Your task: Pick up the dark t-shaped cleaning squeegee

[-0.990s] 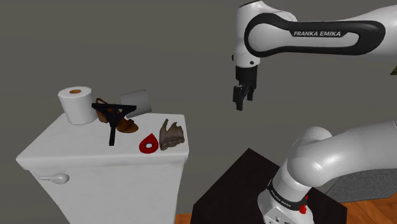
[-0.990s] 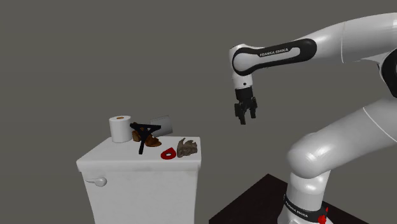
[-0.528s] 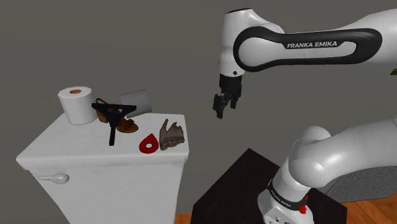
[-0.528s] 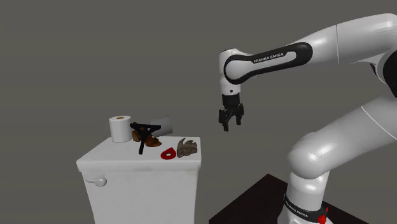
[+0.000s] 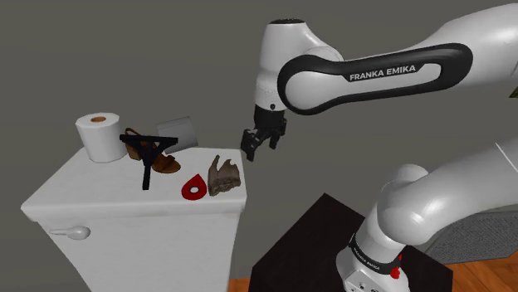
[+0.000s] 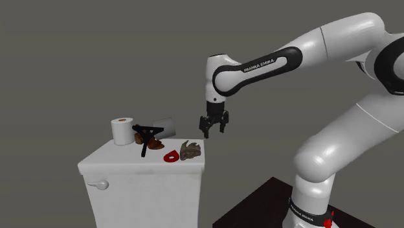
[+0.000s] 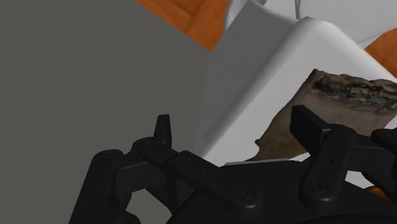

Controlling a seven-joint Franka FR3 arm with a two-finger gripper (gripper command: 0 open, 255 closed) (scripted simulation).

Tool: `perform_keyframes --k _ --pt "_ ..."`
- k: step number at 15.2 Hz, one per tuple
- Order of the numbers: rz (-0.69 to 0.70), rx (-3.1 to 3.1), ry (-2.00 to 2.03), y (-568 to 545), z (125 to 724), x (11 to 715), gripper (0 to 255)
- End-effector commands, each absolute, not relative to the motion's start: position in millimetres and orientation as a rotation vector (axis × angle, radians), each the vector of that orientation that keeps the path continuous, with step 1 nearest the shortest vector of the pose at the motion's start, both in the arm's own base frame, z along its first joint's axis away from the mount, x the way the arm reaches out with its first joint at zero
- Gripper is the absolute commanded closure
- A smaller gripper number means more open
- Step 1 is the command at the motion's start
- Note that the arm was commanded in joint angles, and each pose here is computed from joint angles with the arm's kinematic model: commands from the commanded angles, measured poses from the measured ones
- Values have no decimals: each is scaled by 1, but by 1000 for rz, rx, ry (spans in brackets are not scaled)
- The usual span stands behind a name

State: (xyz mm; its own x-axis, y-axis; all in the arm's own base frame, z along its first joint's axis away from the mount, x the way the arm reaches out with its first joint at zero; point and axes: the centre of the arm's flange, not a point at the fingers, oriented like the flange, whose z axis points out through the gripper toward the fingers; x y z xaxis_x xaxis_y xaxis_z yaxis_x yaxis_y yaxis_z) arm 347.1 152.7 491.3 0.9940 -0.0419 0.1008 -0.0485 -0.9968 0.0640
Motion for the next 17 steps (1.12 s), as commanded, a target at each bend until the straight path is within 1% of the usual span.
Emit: perform_keyframes --k 1,17 --pt "218 3077 -94 174 487 354 0" --pt "708 3068 -268 336 475 434 0"
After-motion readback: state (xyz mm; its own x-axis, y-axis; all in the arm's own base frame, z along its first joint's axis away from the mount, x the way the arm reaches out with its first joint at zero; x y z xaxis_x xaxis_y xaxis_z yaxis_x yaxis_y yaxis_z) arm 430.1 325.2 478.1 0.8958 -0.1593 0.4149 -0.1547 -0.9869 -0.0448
